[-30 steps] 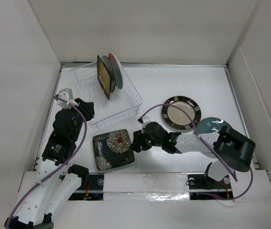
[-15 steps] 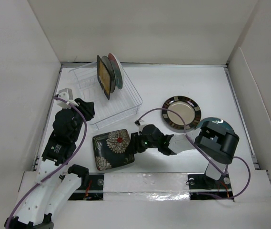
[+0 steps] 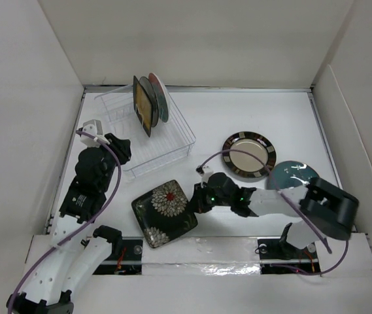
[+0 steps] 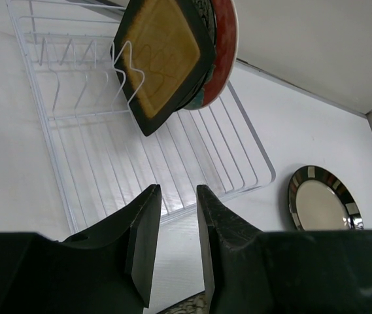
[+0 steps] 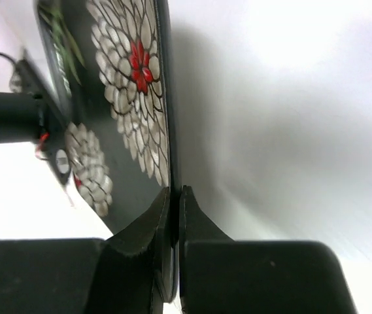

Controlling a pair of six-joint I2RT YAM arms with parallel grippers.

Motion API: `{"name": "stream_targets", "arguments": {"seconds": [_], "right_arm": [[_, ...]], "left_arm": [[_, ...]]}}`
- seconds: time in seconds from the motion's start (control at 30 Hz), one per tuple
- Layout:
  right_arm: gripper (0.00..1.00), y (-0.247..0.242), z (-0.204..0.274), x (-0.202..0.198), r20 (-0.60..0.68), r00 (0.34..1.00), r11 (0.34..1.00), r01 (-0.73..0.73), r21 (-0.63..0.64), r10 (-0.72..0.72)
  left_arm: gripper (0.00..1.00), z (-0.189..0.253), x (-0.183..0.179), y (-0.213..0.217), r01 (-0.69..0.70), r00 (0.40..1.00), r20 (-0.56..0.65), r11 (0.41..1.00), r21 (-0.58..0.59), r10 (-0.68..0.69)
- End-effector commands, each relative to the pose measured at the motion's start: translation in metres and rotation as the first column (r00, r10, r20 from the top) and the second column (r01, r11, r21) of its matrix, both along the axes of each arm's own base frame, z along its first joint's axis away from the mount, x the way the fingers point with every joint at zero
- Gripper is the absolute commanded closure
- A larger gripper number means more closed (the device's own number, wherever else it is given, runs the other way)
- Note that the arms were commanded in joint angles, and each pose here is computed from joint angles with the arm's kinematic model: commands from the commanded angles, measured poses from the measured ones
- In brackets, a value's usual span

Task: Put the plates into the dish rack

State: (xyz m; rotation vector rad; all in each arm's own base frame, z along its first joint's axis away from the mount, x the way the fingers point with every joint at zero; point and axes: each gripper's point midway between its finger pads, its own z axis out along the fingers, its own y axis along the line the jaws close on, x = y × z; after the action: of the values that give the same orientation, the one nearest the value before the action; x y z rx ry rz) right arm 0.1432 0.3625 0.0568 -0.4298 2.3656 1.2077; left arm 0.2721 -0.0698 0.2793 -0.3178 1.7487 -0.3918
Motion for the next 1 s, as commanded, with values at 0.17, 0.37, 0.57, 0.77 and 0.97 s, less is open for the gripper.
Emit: {"name": "stream_targets", "arguments": {"seconds": [0.17,0.37,0.57,0.77,0.97], "right_arm": [[1.00,-0.038,0.183,0.098,0.455,0.850,0.964,0.229,0.133,-0.264],[1.00,-0.046,0.283,0.145,0.595,0.708,0.925,0.298,0.238,-0.381],[1.00,-0.065,0.345,0.188,0.656,0.589,0.881,0.348,0.320,-0.471],[1.00,-0.077,0.373,0.189,0.664,0.555,0.865,0.309,0.396,-0.502],[1.00,-0.085,0.375,0.188,0.686,0.546,0.877,0.291,0.383,-0.481]], "left_arm": [[0.79,0.016,0.010,0.006,-0.052,0.998,0.034,0.999,-0.010,0.052],[1.00,-0.010,0.021,0.019,-0.166,0.983,-0.085,0.986,0.000,0.165],[0.78,-0.044,0.041,0.030,-0.213,0.951,-0.225,0.977,0.013,0.211],[0.60,-0.080,0.058,0.084,-0.334,0.893,-0.324,0.942,-0.010,0.313],[0.60,-0.118,0.069,0.091,-0.334,0.851,-0.427,0.943,0.011,0.306]]}}
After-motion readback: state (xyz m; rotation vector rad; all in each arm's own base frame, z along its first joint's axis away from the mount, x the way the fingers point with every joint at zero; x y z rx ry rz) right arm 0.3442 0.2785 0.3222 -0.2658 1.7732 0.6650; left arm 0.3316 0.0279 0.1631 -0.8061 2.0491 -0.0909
